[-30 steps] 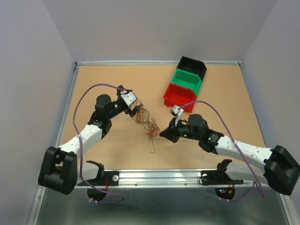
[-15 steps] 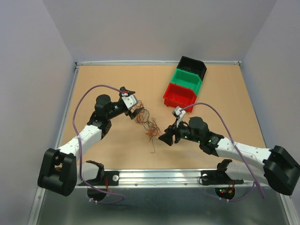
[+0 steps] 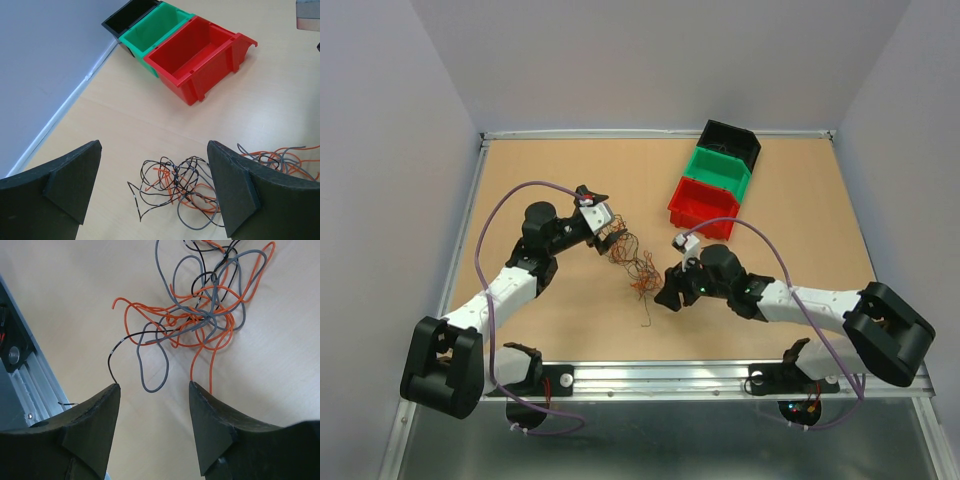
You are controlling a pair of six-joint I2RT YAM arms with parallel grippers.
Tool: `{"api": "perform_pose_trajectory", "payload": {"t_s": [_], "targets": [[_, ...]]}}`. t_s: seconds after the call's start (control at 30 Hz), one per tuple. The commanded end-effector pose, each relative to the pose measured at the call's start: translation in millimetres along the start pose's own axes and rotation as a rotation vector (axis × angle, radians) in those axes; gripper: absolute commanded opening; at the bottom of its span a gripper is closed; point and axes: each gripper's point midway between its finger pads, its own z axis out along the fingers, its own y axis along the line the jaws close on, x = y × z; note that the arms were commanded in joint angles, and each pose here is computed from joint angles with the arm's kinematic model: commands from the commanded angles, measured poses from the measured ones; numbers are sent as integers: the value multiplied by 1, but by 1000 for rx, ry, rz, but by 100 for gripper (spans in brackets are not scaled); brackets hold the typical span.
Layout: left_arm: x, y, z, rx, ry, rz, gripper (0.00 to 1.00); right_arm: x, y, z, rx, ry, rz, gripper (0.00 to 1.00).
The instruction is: Untangle the cables
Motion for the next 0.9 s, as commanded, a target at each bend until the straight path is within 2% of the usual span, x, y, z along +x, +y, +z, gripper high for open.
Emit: {"api": "perform_pose_trajectory", "payload": {"t_s": [0.0,0.33,0.43,0.47,0.5,0.53,0.57,0.6,0.63,0.7,0.8,0.83,0.87], "targets": [[-15,1,-2,-1,-46,44,99,-41,24,2,-85,-103,-41,62],[-17,-1,-3,-1,-51,44,99,-35,15,19,-55,-48,-32,52],[-17,-2,-3,4,-52,45,99,-41,18,21,-67,-61,-41,37],[-18,-2,-3,8,-55,46,99,-44,20,20,-77,-71,-56,26],[-19,-3,-4,11,-58,49,99,-48,23,19,-89,-83,-66,18],[-20,-6,-4,29,-64,49,99,-51,24,17,-92,-100,-71,3],[-20,-9,-4,44,-68,54,99,-55,26,14,-94,-117,-69,1],[-21,-12,-4,59,-72,56,99,-56,27,11,-94,-131,-66,0],[-22,-15,-4,73,-74,60,99,-72,37,-2,-124,-200,-86,1],[-21,-25,-5,117,-75,60,99,-66,45,-15,-164,-225,-95,1],[-25,-37,-6,171,-92,91,99,-79,64,-52,-231,-349,-144,1],[-27,-40,-7,184,-98,95,99,-72,59,-50,-221,-339,-140,1],[-29,-45,-7,204,-107,95,99,-82,67,-66,-238,-401,-163,0]]}}
